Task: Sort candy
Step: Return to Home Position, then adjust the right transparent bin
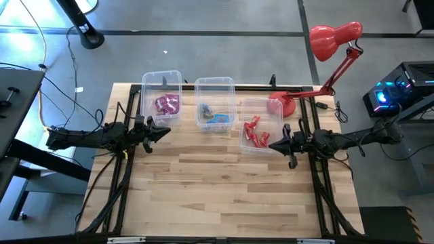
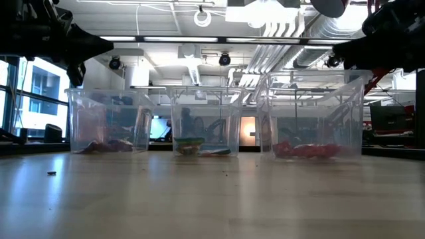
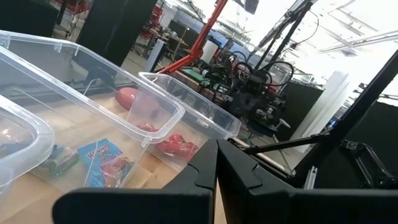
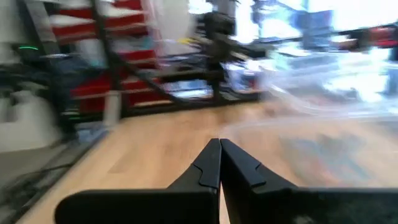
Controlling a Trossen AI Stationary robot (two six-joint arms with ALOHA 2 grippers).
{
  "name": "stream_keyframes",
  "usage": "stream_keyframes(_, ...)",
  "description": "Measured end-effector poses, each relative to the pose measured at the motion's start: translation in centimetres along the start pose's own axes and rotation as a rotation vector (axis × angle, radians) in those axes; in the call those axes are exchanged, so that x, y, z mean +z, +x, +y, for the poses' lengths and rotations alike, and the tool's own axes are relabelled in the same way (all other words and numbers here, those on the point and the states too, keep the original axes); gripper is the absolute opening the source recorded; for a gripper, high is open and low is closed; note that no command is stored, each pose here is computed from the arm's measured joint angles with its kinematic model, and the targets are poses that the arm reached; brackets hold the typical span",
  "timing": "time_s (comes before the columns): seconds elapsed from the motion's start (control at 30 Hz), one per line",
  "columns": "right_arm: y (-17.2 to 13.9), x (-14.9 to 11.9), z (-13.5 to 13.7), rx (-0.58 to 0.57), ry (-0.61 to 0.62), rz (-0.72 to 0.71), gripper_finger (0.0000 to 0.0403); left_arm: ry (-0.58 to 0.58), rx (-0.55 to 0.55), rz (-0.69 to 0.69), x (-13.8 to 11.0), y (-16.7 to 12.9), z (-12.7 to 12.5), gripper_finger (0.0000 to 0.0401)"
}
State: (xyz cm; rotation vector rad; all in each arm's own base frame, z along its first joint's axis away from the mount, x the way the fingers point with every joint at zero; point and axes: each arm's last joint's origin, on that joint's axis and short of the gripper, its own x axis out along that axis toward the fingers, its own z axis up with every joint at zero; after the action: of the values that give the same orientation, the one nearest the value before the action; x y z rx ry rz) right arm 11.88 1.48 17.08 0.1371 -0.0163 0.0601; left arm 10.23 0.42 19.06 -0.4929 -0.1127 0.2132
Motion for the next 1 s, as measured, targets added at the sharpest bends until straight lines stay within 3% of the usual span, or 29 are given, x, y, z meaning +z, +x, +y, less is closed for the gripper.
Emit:
stream_keyframes(0.07,0.0,-0.5,-0.4,-0.084,0.016,0.044,0.0,0.0,0.0,0.0,0.0,0.0,0.0,0.0)
stream_keyframes(0.13,-0.1,-0.8,-0.6,-0.15,0.117,0.075,0.0,0.0,0.0,0.0,0.0,0.0,0.0,0.0)
stream_keyframes(0.23,-0.2,-2.0,-0.9,-0.198,0.192,0.167,0.0,0.0,0.0,0.0,0.0,0.0,0.0,0.0)
stream_keyframes(1.0,-0.2,-2.0,-0.9,-0.201,0.182,0.173,0.0,0.0,0.005,-0.003,0.0,0.0,0.0,0.0)
